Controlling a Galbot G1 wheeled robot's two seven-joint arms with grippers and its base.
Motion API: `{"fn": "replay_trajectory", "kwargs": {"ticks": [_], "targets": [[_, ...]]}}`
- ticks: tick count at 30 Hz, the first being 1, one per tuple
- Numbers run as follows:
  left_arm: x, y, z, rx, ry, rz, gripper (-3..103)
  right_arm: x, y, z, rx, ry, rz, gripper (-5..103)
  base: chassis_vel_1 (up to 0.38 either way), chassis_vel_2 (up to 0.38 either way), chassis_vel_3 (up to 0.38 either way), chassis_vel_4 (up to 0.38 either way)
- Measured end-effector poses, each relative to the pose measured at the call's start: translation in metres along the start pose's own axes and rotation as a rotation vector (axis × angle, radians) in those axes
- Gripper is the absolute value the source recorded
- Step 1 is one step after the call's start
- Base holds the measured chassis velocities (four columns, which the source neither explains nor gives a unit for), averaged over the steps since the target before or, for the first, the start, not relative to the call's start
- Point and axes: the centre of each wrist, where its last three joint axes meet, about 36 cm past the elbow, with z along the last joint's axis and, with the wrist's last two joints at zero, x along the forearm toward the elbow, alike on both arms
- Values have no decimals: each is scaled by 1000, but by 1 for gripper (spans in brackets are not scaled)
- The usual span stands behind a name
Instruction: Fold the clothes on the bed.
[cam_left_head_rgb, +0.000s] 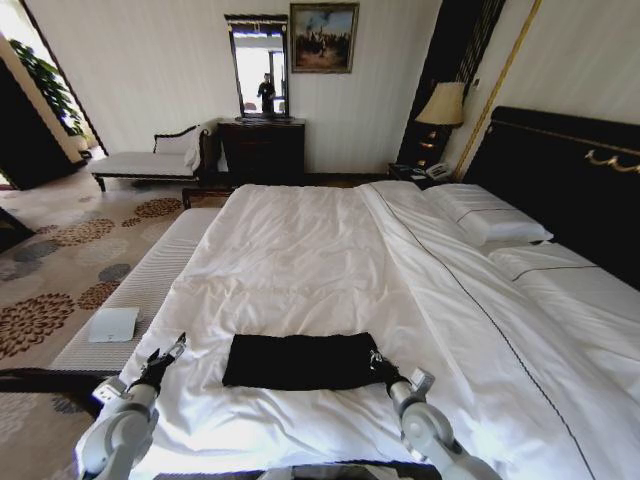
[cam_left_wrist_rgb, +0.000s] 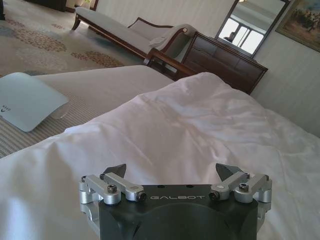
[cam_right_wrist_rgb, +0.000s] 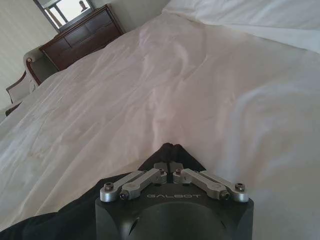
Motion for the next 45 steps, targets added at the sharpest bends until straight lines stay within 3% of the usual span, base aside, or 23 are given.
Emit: {"fn": "replay_trajectory", "kwargs": {"ticks": [9,12,13,15,17,19,21,23,30,34,45], "targets": [[0,-2,3,-1,5,4,100,-5,-5,1,13,-29,7,-2,0,0,0,0],[1,-3,6,-1,9,6,100,2,-5,5,28,-28,18,8,0,0,0,0],[1,-4,7,-1,11,7,100,11,-1,5,29,-24,26,19,0,0,0,0],[1,-5,9,-1,12,8,100,19,4,4,27,-22,36,19,0,0,0,0],[1,-6,10,-1,14,9,100,34,15,0,23,-8,65,29,0,0,0,0],[1,-6,12,0,15,10,100,58,34,-4,-11,25,107,40,0,0,0,0],[1,-6,13,0,15,10,100,68,40,-4,-26,39,114,40,0,0,0,0],[2,-6,13,0,16,10,100,80,47,-2,-50,63,120,51,0,0,0,0],[3,-7,15,0,18,11,100,90,57,13,-112,97,144,73,0,0,0,0],[6,-6,17,-4,20,9,100,88,57,23,-154,106,172,94,0,0,0,0],[6,-4,13,-16,12,11,100,71,55,29,-237,66,170,100,0,0,0,0]]}}
